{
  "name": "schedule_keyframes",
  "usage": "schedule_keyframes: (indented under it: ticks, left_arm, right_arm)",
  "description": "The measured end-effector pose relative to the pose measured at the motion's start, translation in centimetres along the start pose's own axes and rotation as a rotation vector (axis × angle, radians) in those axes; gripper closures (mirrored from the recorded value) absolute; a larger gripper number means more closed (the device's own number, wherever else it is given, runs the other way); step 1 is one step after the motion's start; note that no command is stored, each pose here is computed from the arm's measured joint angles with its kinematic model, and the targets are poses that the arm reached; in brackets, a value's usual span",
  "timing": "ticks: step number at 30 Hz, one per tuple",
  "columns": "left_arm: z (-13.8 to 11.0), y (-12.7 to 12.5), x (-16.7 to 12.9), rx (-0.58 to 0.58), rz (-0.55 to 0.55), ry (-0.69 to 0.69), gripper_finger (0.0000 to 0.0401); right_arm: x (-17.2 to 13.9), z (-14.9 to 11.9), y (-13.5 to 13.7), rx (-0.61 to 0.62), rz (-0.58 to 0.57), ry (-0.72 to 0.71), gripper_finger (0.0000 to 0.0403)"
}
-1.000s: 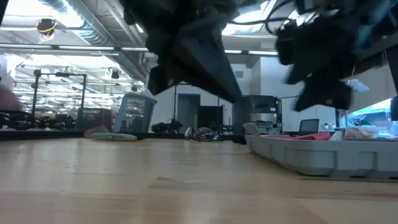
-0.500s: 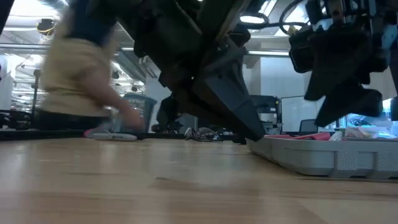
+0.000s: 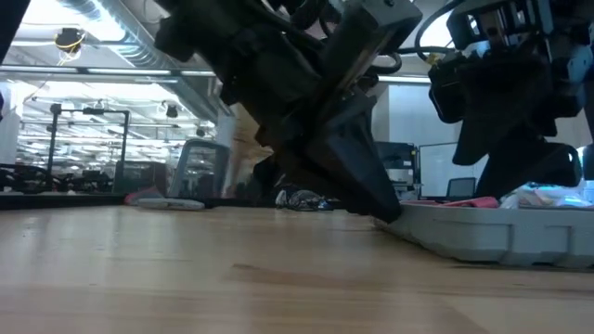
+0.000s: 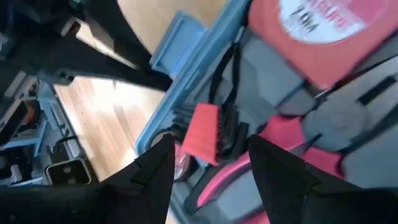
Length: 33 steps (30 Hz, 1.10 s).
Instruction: Prefit tool cases
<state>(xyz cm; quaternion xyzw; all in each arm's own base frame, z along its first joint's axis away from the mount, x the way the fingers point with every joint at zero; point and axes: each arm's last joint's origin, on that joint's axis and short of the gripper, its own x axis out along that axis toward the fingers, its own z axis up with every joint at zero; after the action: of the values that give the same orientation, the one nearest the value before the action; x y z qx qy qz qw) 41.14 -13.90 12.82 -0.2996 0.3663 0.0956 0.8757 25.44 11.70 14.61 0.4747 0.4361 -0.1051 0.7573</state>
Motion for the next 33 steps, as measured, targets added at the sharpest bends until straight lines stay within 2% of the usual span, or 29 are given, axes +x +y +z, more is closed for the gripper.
schedule_keyframes:
  ticks: [5,11,29,33]
  left_arm:
    - [0.1,0.0,0.0,-0.003,0.001,-0.007,0.0401]
    - [0.0,-0.1,0.0,0.049,-0.001,-0.006,0.0401]
    - [0.8,0.5,0.3,0.024,0.011,-0.035,0.0401]
    - [0.8,0.6,0.3,0.022,0.023,-0.050,0.0401]
  right_arm:
    - [0.0,-0.1,0.1,0.003,0.013,0.039,0.0208]
    - [0.0,-0.1,0.0,0.016,0.006,0.043,0.0208]
    - [1.4,-0.6,0.2,0.098,0.035,0.015,0.0208]
    - [1.4,-0.5,0.5,0.100,0.044,0.012,0.0220]
